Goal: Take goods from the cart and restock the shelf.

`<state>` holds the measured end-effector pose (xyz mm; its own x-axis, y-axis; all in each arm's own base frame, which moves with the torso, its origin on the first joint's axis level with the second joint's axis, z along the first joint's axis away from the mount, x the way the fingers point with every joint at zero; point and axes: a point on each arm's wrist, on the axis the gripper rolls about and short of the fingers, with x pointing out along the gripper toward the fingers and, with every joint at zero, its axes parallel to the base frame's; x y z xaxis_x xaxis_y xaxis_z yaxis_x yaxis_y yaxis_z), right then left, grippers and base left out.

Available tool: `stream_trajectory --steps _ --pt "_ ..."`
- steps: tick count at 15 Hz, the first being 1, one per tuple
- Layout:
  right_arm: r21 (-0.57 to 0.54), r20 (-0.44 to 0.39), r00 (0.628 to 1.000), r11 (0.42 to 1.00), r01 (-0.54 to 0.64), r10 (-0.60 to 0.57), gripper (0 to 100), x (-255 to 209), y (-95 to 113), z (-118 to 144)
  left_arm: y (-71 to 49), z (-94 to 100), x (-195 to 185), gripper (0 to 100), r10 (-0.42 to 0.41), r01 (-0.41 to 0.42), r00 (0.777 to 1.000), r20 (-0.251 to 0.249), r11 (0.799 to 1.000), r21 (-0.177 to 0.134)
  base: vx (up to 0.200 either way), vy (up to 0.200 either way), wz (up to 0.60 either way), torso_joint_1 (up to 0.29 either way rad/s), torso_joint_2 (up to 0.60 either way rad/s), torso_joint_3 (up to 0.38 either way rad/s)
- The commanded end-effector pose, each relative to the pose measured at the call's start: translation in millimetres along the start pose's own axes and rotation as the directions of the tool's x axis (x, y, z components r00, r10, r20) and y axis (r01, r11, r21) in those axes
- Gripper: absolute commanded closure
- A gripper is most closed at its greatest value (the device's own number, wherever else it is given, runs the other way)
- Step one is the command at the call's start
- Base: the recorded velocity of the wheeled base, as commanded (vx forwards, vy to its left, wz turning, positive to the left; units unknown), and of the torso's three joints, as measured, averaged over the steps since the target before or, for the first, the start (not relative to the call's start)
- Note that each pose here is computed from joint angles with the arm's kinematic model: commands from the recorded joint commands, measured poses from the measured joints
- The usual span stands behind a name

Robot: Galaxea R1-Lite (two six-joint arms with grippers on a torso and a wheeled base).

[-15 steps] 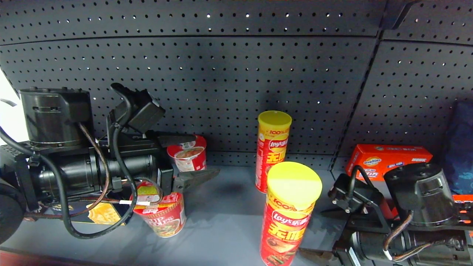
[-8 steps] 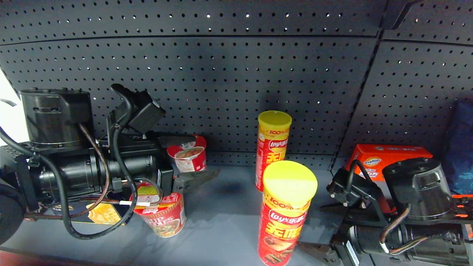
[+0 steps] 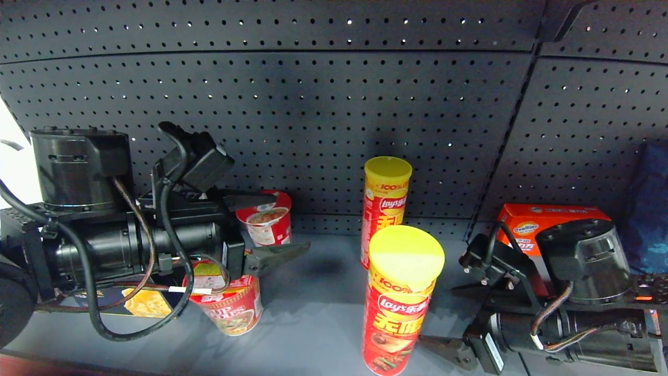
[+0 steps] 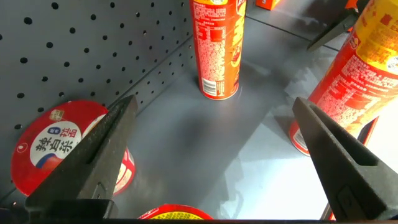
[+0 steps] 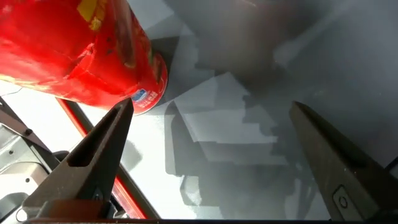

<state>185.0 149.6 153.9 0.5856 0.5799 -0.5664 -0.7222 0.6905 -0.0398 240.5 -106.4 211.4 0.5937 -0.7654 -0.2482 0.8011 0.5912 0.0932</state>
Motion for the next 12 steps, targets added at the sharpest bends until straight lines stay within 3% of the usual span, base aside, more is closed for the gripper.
stream_trajectory --steps 1,10,12 --pt "0.001 0.002 1.000 1.000 0.002 -0.002 0 0 -1 1 0.2 -0.1 0 0 0.000 0.000 1.000 0.000 1.000 -0.001 0.000 0.000 0.00 0.000 0.00 0.000" --pt "0.000 0.010 1.000 1.000 0.001 -0.001 0 3 -1 5 -0.6 -2.3 0 0 -0.002 0.002 1.000 -0.007 1.000 -0.004 0.000 0.000 0.00 0.000 0.00 0.000" --pt "-0.002 0.045 0.999 1.000 0.018 -0.017 0 -8 -1 8 -4.2 -3.4 -6 0 -0.002 0.002 1.000 -0.005 1.000 -0.004 0.000 0.000 0.00 0.000 0.00 0.000"
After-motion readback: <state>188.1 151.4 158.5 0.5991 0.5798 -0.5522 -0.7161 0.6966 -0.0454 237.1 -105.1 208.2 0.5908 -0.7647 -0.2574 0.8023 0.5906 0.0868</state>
